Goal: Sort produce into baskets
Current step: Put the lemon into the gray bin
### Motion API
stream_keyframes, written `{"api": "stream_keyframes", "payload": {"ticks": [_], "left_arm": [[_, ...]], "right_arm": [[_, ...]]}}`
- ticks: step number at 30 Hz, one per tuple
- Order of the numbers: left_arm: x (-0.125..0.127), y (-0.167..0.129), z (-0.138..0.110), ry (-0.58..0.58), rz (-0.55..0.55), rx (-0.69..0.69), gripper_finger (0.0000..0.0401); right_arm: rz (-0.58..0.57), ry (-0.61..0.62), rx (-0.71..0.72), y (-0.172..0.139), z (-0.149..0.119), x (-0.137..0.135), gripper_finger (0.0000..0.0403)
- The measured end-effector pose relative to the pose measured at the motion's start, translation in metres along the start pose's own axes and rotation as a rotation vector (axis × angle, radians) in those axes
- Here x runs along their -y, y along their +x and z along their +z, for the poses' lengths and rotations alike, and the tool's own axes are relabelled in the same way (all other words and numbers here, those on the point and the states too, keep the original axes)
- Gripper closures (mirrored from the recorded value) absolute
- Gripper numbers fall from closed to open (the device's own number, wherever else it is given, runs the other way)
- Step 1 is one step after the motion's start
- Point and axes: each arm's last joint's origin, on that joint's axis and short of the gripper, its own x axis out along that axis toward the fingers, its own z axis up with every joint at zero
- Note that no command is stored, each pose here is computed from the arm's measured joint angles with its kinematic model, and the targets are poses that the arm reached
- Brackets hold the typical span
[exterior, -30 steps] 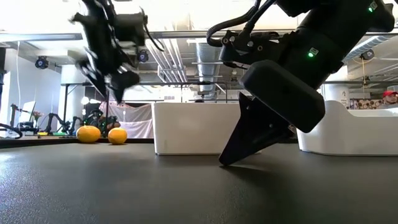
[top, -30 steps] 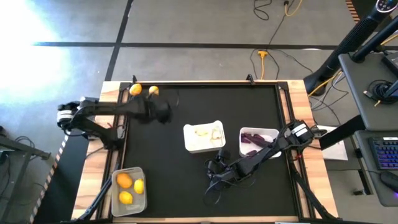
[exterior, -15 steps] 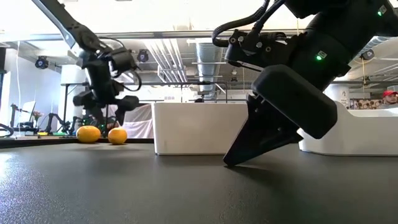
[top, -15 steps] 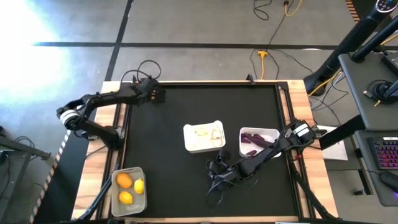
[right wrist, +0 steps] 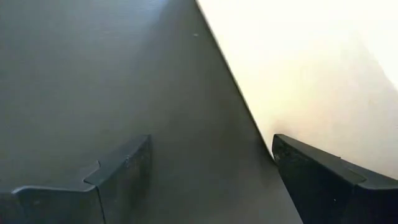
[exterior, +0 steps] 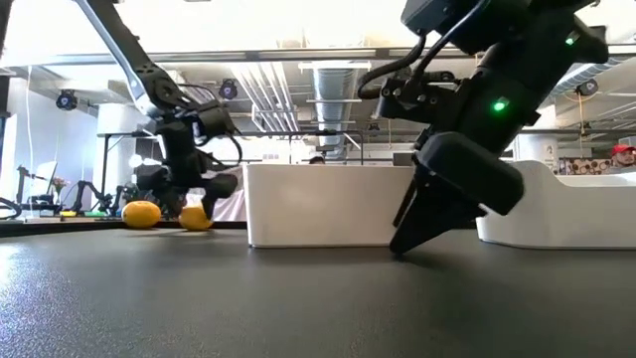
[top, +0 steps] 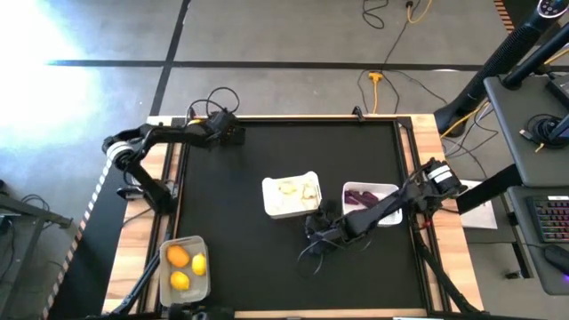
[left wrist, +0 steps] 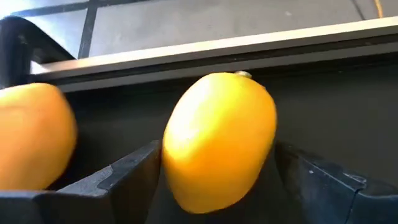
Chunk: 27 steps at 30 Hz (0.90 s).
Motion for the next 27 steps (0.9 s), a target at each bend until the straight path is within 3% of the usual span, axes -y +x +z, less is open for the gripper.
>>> {"api": "stream_keyframes", "payload": {"ticks": [10, 17, 19, 23, 27], "left_arm": [[0.03, 0.027, 0.008, 0.065, 0.042, -0.064, 0.0112], [0.039, 0.022, 0.002, 0.126, 0.031, -0.058, 0.0185], [0.045, 0.018, -0.004, 0.162, 0.022, -0.054, 0.0211], [0.063, -0.002, -0.02, 0.248, -0.012, -0.03, 0.0212], [0.086, -0.045, -0.029, 0.303, -0.144, 0.045, 0.0212]], "right_arm": [[-0.024, 0.035, -0.013, 0.001, -0.003, 0.013, 0.0076], [-0.02, 0.048, 0.004, 0.002, -0.001, 0.013, 0.0076], [-0.015, 0.055, 0.014, 0.002, 0.0, 0.013, 0.0076], [-0.012, 0.069, 0.019, 0.001, 0.001, 0.012, 0.0076], [-0.002, 0.083, 0.018, 0.0, -0.001, 0.01, 0.0076]]}}
